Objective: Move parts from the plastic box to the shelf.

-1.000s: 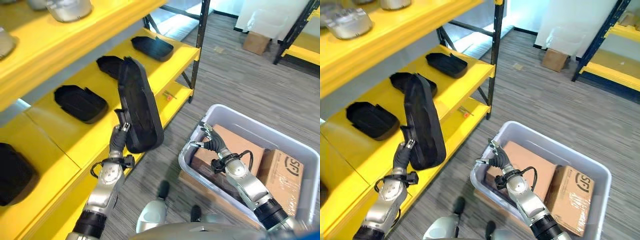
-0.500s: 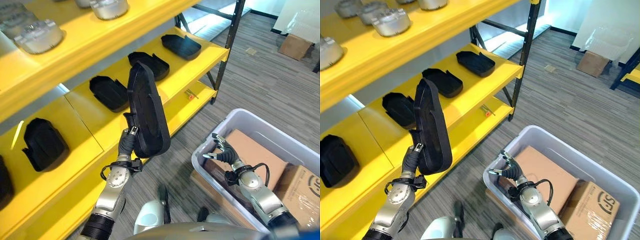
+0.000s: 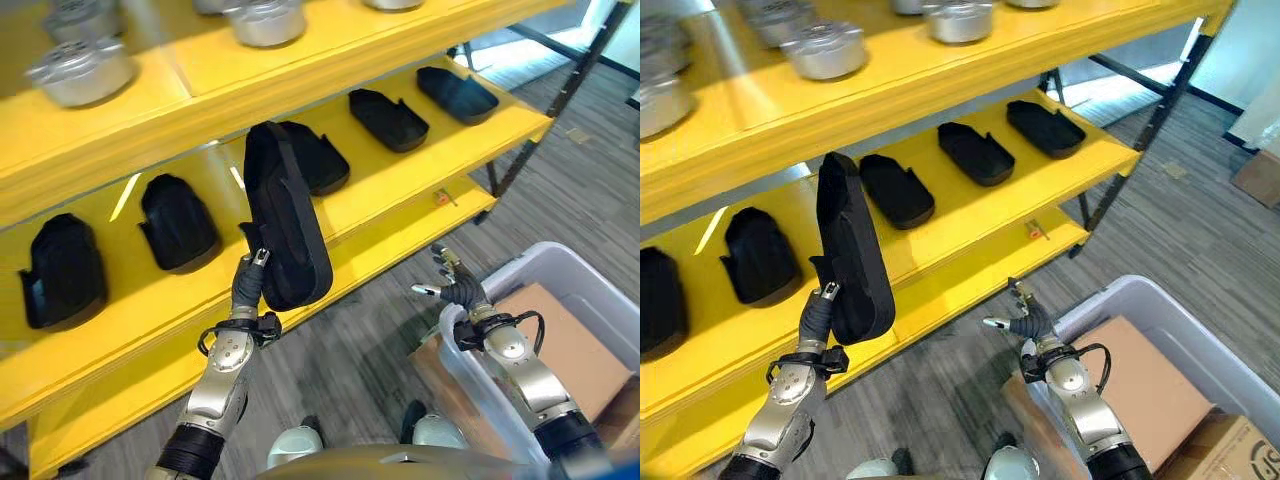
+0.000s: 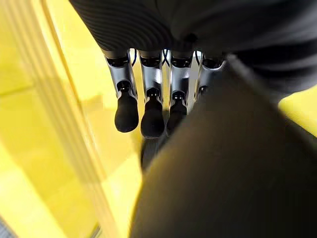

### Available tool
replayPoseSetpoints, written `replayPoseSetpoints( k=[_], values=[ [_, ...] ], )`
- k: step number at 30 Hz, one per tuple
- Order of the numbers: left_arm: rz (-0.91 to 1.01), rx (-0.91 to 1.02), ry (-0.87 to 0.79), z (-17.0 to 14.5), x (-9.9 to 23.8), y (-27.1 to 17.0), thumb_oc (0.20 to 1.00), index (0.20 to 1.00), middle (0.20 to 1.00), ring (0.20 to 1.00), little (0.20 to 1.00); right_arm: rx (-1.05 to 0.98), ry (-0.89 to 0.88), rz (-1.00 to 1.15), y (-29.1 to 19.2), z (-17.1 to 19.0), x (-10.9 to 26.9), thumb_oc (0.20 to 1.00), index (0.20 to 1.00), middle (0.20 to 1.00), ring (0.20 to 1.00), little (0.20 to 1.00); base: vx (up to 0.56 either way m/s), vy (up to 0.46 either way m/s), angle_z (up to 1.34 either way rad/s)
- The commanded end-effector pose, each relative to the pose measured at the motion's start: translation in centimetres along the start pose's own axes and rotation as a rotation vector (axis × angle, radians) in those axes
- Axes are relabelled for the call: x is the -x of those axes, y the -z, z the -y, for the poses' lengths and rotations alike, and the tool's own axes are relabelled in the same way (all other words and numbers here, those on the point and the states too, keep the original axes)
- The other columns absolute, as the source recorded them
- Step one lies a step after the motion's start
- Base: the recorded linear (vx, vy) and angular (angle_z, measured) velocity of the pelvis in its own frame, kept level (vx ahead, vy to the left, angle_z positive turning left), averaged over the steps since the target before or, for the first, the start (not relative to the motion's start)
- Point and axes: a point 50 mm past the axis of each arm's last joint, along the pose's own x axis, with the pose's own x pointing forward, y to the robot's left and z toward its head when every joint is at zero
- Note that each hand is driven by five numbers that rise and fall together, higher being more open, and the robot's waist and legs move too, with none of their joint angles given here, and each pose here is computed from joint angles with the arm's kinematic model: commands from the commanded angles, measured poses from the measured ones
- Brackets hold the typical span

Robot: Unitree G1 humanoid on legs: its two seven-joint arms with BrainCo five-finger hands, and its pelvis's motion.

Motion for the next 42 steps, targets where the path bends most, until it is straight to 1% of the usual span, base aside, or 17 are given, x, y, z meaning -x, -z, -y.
replayPoseSetpoints(
  k=[1, 5, 13, 18, 26, 31, 34, 37, 42],
  values=[
    [0.179, -0.052, 0.028, -0.5, -0.7, -3.4, 0.200, 0.200, 0.200, 0.200, 0.200, -0.013, -0.020, 0.100, -1.9, -0.6, -0.1, 1.000, 1.000, 1.000, 1.000, 1.000, -0.10, 0.341, 0.40],
    [0.178, -0.095, 0.076, -0.7, -0.5, -3.6, 0.200, 0.200, 0.200, 0.200, 0.200, -0.070, -0.040, 0.088, -1.8, -1.4, -0.2, 1.000, 1.000, 1.000, 1.000, 1.000, -0.11, 0.295, 0.37],
    [0.167, -0.120, 0.094, -1.3, -0.1, -3.7, 0.200, 0.200, 0.200, 0.200, 0.200, -0.048, -0.085, 0.113, -2.4, -2.6, -0.3, 1.000, 1.000, 1.000, 1.000, 1.000, -0.09, 0.229, 0.14],
    [0.170, -0.130, 0.101, -1.5, 0.0, -3.8, 0.200, 0.200, 0.200, 0.200, 0.200, -0.019, -0.078, 0.126, -2.7, -2.8, -0.5, 1.000, 1.000, 1.000, 1.000, 1.000, -0.08, 0.235, 0.06],
    [0.153, -0.169, 0.129, -1.8, 0.2, -3.4, 0.200, 0.200, 0.200, 0.200, 0.200, -0.030, -0.033, 0.113, -2.3, -2.4, -0.4, 1.000, 1.000, 1.000, 1.000, 1.000, -0.03, 0.172, 0.03],
    [0.128, -0.163, 0.142, -1.5, 0.2, -3.1, 0.200, 0.200, 0.200, 0.200, 0.200, -0.006, -0.036, 0.117, -2.3, -1.7, 0.2, 1.000, 1.000, 1.000, 1.000, 1.000, 0.05, -0.011, 0.47],
    [0.110, -0.160, 0.178, -0.4, 0.6, -2.5, 0.200, 0.200, 0.200, 0.200, 0.200, -0.001, -0.009, 0.106, -1.8, -0.9, 0.8, 1.000, 1.000, 1.000, 1.000, 1.000, 0.12, -0.132, 0.71],
    [0.105, -0.158, 0.184, -0.2, 0.6, -2.1, 0.200, 0.200, 0.200, 0.200, 0.200, -0.005, -0.006, 0.109, -1.7, -0.5, 0.6, 1.000, 1.000, 1.000, 1.000, 1.000, 0.10, -0.146, 1.01],
    [0.100, -0.175, 0.186, -0.2, 0.8, -1.9, 0.200, 0.200, 0.200, 0.200, 0.200, 0.004, -0.019, 0.121, -1.4, -0.4, 0.6, 1.000, 1.000, 1.000, 1.000, 1.000, 0.10, -0.119, 0.04]
  ],
)
